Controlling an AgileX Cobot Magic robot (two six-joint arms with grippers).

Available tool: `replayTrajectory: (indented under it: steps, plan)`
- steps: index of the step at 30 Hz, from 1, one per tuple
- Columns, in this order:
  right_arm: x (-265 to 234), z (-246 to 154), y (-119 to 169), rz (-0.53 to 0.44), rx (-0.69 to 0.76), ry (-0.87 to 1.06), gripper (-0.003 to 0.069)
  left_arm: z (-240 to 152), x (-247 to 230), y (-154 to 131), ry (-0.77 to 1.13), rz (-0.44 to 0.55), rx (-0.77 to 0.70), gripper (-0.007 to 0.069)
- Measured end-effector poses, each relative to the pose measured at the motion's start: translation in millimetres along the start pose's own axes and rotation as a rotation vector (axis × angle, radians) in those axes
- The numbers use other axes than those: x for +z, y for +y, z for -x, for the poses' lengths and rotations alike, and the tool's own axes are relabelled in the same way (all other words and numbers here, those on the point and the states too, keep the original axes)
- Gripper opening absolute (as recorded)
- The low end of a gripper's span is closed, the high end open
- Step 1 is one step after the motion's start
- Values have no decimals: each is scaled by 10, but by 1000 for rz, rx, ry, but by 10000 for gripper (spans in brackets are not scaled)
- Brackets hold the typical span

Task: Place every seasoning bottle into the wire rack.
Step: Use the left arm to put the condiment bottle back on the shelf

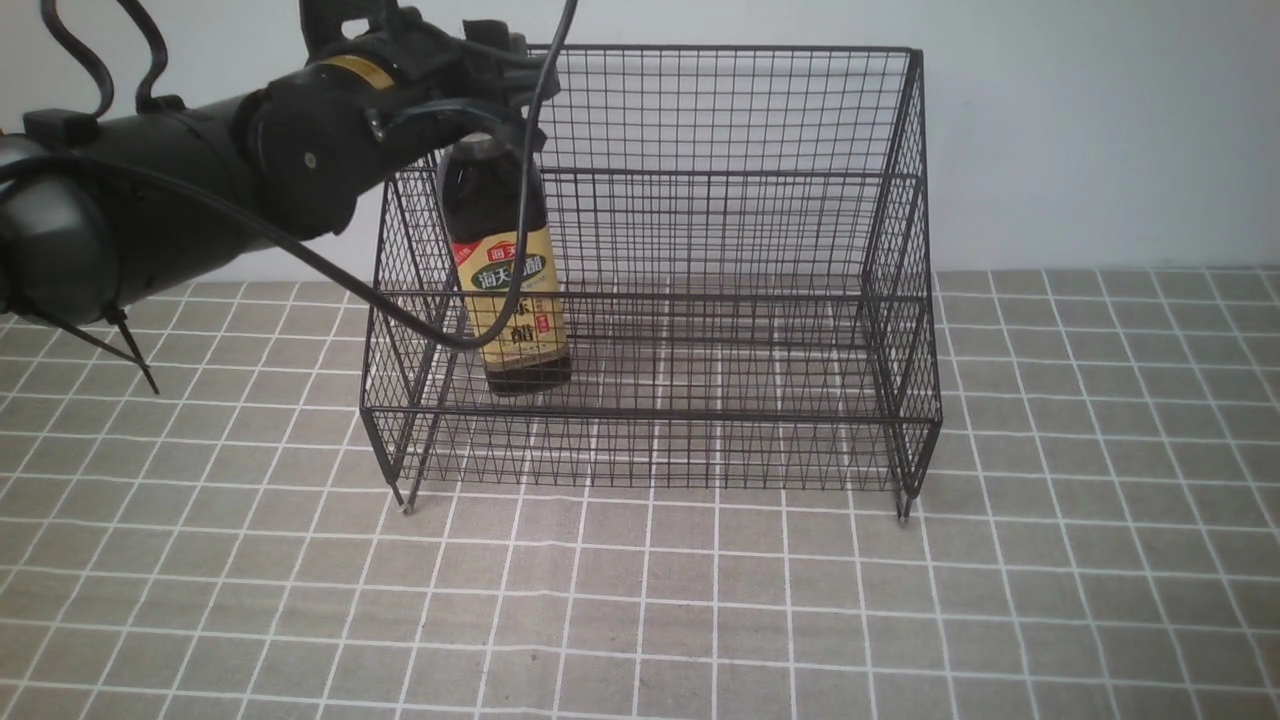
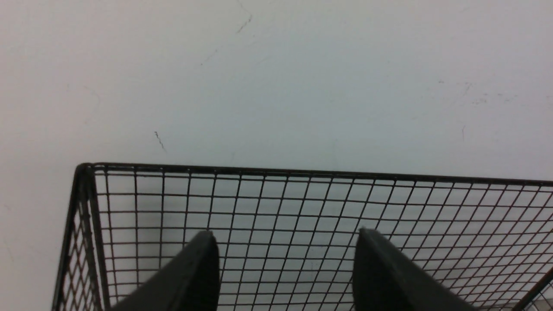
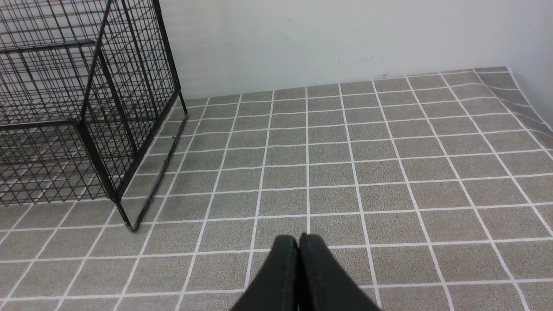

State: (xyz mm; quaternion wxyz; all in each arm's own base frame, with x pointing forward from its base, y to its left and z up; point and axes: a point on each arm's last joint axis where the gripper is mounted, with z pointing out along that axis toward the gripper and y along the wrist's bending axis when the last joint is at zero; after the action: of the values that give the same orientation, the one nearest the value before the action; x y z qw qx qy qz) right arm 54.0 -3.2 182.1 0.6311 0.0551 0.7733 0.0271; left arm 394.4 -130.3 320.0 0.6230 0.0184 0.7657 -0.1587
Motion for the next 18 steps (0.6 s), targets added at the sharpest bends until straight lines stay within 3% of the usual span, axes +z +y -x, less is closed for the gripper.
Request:
replayTrajectory:
  steps: [12, 17, 18]
  plan:
    - [0, 0, 0, 0, 0, 0, -12, 434, -363, -137, -135, -44, 40, 371]
    - [0, 0, 0, 0, 0, 0, -12, 491, -659, -210, 57, -92, 53, 263]
    - [0, 0, 0, 0, 0, 0, -12, 479, -828, -240, 164, -97, 65, 183]
